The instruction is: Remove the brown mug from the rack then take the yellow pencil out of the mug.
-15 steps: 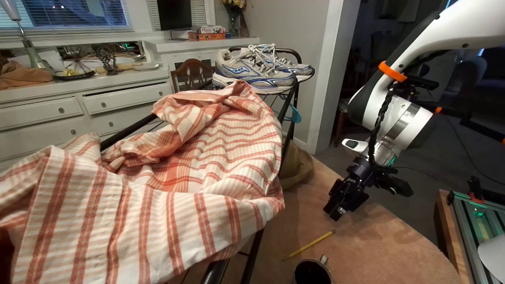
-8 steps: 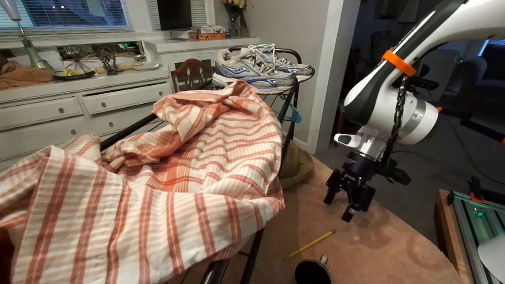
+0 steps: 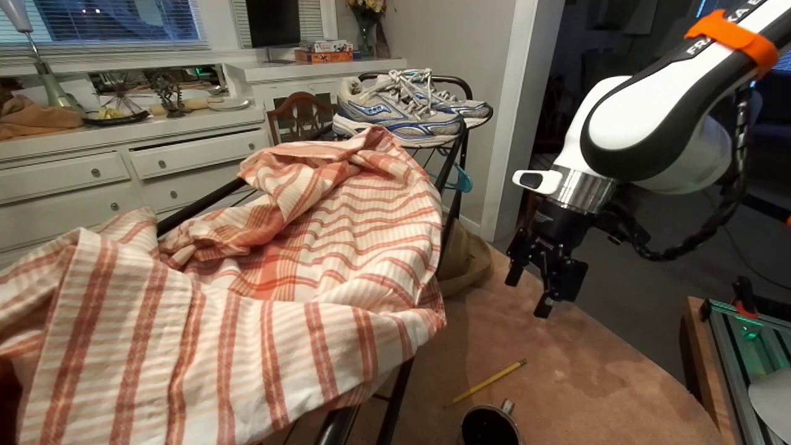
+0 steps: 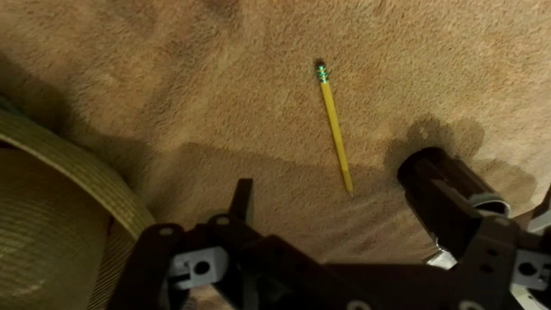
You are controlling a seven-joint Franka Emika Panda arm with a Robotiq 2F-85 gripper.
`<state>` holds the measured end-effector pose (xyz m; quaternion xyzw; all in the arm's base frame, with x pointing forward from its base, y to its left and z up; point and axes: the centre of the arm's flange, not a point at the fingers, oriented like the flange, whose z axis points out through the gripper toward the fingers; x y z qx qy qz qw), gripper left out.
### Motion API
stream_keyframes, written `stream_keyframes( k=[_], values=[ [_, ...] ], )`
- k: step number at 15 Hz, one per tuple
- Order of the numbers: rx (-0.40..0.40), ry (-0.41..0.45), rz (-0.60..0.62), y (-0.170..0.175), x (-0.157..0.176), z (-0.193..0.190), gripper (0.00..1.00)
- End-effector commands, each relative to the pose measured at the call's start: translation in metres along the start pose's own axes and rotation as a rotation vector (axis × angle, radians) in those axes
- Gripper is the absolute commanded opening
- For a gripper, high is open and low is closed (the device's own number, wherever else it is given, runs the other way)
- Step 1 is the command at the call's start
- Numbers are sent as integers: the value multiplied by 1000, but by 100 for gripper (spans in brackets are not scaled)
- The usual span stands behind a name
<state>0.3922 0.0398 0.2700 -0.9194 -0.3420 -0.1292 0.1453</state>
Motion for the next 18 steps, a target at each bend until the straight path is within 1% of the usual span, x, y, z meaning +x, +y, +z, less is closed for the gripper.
stream_keyframes(
  k=[1, 4, 5, 8, 9, 12, 13, 14, 15, 18],
  values=[
    [-126, -57, 75, -34, 22, -72, 100],
    [-242, -51, 138, -38, 35, -104, 100],
    [-266, -48, 161, -41, 41, -118, 100],
    [-299, -77, 227, -66, 55, -160, 100],
    [-297, -88, 244, -73, 57, -172, 100],
    [-335, -128, 282, -87, 58, -212, 100],
    [-322, -97, 254, -74, 58, -188, 100],
    [-328, -87, 254, -77, 59, -199, 100],
    [-323, -79, 250, -78, 59, -201, 100],
    [-307, -92, 249, -75, 58, -194, 100]
  ],
)
